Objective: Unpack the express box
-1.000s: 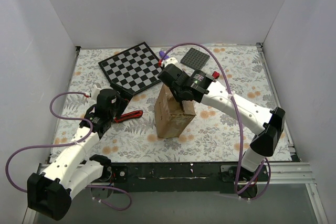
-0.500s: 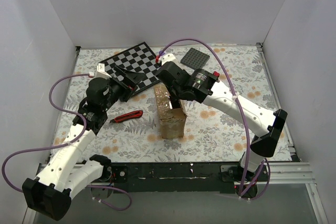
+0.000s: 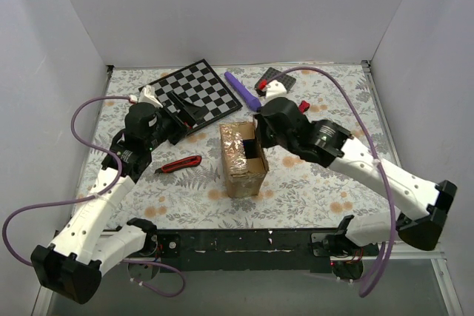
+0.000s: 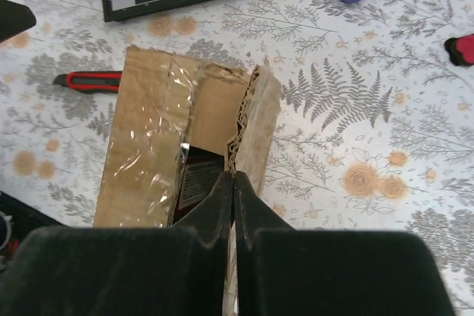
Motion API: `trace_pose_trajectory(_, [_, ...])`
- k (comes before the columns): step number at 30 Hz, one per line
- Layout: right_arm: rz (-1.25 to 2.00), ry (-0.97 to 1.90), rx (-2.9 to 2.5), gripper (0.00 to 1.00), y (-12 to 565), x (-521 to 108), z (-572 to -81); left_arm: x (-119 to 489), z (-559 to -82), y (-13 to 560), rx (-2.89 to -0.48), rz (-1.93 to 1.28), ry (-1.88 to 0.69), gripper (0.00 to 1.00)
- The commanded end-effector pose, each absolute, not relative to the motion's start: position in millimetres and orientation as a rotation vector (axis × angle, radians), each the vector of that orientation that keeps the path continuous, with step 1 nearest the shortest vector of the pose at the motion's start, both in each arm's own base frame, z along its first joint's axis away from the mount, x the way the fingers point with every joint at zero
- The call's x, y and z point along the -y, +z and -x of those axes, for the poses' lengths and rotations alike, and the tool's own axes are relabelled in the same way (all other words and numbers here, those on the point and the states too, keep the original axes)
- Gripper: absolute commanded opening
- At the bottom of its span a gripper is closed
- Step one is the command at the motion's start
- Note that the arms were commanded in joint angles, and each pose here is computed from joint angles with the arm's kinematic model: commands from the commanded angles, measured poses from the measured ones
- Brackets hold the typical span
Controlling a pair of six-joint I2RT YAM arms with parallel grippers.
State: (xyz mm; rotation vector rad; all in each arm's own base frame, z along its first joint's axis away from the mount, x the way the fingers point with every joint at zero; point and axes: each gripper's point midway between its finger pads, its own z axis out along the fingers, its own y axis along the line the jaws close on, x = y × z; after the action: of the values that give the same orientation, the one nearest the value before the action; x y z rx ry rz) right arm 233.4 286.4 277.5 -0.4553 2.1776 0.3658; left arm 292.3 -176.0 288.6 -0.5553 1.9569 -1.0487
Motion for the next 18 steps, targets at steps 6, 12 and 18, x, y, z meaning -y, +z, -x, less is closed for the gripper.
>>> trace_pose_trajectory(6, [0.276, 0.836, -1.98, 0.01, 312.4, -296.0, -221.4, 191.8, -282.0, 298.6, -2.015, 0.357, -1.085, 0.98])
trace_pose_trajectory(12, [0.13, 0.928, -1.899, 0.01, 322.5, -277.2, -223.7, 207.7, -281.3, 298.3, -2.16, 0.265, -1.067, 0.98])
trace_pose_trajectory(18, [-0.001, 0.95, -1.848, 0.01, 311.8, -259.0, -226.2, 220.2, -267.4, 302.6, -2.199, 0.143, -1.003, 0.98])
